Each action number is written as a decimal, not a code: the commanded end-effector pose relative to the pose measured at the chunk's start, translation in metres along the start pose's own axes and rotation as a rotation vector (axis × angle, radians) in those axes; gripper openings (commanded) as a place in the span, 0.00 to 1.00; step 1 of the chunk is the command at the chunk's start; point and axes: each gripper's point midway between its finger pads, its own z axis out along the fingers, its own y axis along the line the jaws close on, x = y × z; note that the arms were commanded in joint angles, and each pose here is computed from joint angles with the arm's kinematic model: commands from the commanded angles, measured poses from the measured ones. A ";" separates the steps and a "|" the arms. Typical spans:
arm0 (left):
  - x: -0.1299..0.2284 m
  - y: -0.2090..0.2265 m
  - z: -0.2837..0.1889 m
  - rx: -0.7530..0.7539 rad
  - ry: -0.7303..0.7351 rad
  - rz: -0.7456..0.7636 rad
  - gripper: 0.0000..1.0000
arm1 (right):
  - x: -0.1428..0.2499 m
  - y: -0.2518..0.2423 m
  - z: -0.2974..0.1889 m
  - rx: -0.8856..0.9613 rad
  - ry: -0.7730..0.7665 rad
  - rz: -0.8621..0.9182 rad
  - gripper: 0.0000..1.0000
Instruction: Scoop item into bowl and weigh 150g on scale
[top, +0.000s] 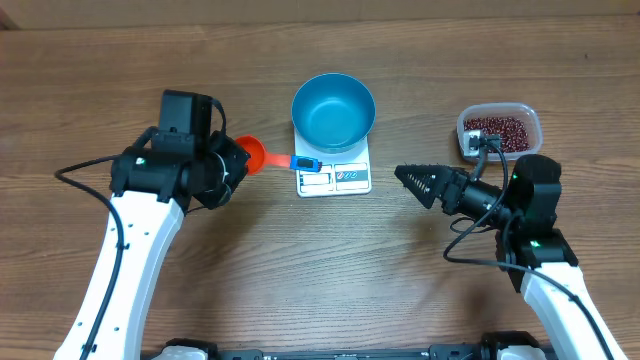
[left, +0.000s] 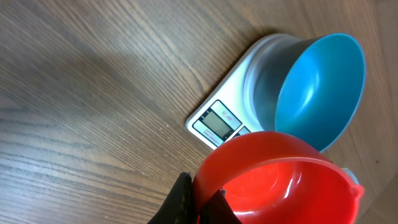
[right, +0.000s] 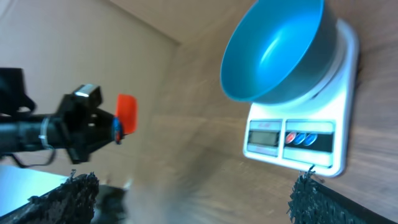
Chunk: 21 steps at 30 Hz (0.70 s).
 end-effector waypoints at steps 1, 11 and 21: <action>0.005 0.002 0.015 -0.046 0.015 -0.075 0.04 | 0.001 0.017 0.004 -0.103 0.067 0.132 1.00; 0.040 -0.021 0.052 -0.034 0.142 -0.036 0.04 | 0.004 0.028 0.006 -0.157 0.095 0.099 1.00; 0.075 -0.041 0.055 -0.003 0.173 -0.066 0.04 | 0.006 0.027 0.015 -0.124 0.088 0.149 1.00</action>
